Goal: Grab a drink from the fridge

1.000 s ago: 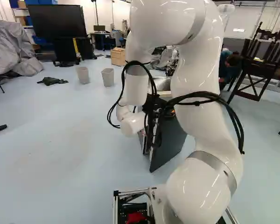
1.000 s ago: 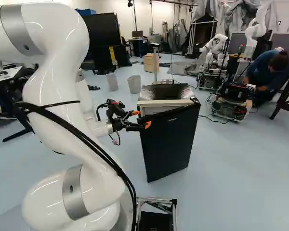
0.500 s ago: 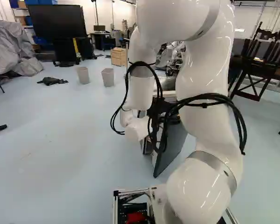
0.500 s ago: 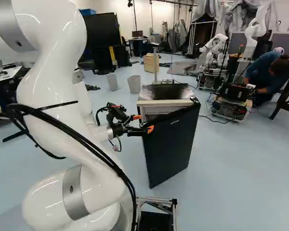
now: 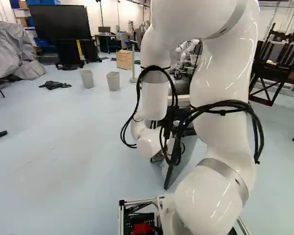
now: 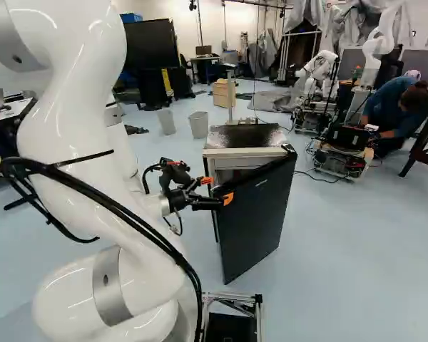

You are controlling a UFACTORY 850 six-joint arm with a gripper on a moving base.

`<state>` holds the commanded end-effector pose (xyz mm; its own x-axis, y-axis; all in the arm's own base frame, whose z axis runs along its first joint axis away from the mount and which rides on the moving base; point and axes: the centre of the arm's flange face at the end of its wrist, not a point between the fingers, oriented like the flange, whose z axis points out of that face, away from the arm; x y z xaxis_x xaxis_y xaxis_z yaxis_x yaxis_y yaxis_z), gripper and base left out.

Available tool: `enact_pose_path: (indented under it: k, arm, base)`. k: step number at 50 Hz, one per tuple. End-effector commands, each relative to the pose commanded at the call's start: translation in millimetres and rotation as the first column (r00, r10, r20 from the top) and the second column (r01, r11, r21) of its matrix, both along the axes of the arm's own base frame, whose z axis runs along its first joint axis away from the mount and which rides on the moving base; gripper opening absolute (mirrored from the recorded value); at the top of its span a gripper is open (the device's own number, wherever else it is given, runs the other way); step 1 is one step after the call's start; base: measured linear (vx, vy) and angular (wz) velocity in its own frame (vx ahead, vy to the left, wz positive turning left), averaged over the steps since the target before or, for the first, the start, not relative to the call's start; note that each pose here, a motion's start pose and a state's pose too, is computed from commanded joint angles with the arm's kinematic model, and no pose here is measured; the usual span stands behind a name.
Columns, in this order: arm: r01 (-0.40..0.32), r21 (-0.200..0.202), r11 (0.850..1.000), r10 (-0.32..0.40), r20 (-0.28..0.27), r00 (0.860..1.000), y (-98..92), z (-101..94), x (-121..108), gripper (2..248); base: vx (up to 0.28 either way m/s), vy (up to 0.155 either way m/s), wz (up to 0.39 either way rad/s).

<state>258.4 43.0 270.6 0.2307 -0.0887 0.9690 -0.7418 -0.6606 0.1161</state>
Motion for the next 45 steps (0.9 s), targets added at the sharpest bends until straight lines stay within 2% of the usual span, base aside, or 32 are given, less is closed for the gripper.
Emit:
enact_pose_path:
  k: [23,45]
  arm:
    - [0.048,-0.028,0.998,-0.049,-0.037,0.998,-24.5,1.3,-35,247]
    - [0.118,-0.080,0.990,-0.122,-0.051,0.991,-48.6,4.9,-67,247]
  base:
    - [0.000,0.000,0.000]
    - [0.000,0.000,0.000]
